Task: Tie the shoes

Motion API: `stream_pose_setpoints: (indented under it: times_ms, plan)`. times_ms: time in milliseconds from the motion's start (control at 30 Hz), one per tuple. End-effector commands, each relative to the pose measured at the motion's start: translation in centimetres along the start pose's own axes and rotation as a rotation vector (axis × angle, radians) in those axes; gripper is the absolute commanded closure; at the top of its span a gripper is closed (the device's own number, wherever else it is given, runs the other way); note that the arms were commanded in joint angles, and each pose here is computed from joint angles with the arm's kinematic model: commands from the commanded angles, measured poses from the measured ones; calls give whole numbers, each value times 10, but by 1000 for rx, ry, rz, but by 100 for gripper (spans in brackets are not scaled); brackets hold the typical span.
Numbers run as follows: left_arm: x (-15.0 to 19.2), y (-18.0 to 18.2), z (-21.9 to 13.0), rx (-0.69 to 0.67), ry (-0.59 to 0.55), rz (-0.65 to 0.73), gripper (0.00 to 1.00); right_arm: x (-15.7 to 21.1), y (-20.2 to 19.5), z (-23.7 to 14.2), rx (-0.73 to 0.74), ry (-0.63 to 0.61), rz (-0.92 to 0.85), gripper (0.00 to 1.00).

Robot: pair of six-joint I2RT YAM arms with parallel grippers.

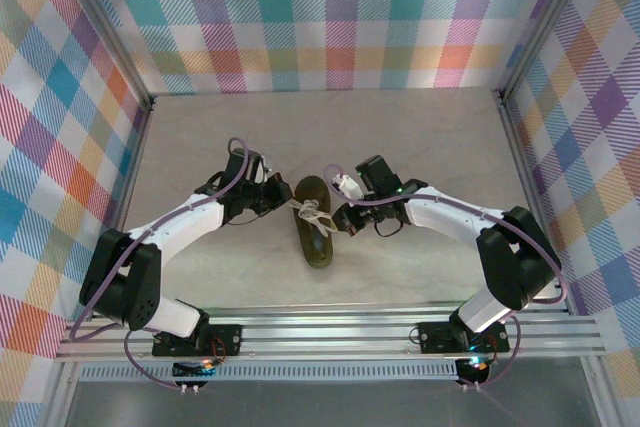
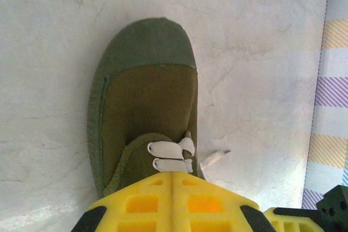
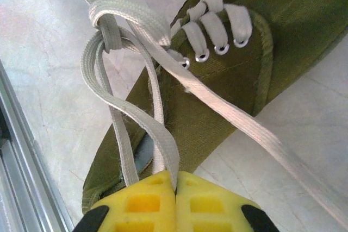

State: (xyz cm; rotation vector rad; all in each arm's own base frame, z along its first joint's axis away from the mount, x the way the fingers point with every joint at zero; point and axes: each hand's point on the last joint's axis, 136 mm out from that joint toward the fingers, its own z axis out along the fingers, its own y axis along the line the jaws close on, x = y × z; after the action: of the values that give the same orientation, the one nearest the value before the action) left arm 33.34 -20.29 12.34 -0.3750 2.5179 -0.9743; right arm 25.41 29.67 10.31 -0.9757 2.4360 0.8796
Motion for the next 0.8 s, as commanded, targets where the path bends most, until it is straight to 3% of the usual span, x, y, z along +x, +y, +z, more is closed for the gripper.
stream_pose_setpoints:
  times_ms: [0, 500, 767]
  plan:
    - [-2, 12, -7, -45, -13, 13, 100, -1, -5, -6, 44, 31, -9, 100]
    - [18, 67, -8, -141, -48, 4, 100, 12, -32, -10, 65, 73, 131, 100]
    - [17, 58, -6, -96, -45, 16, 100, 8, -14, -13, -30, 48, 109, 100]
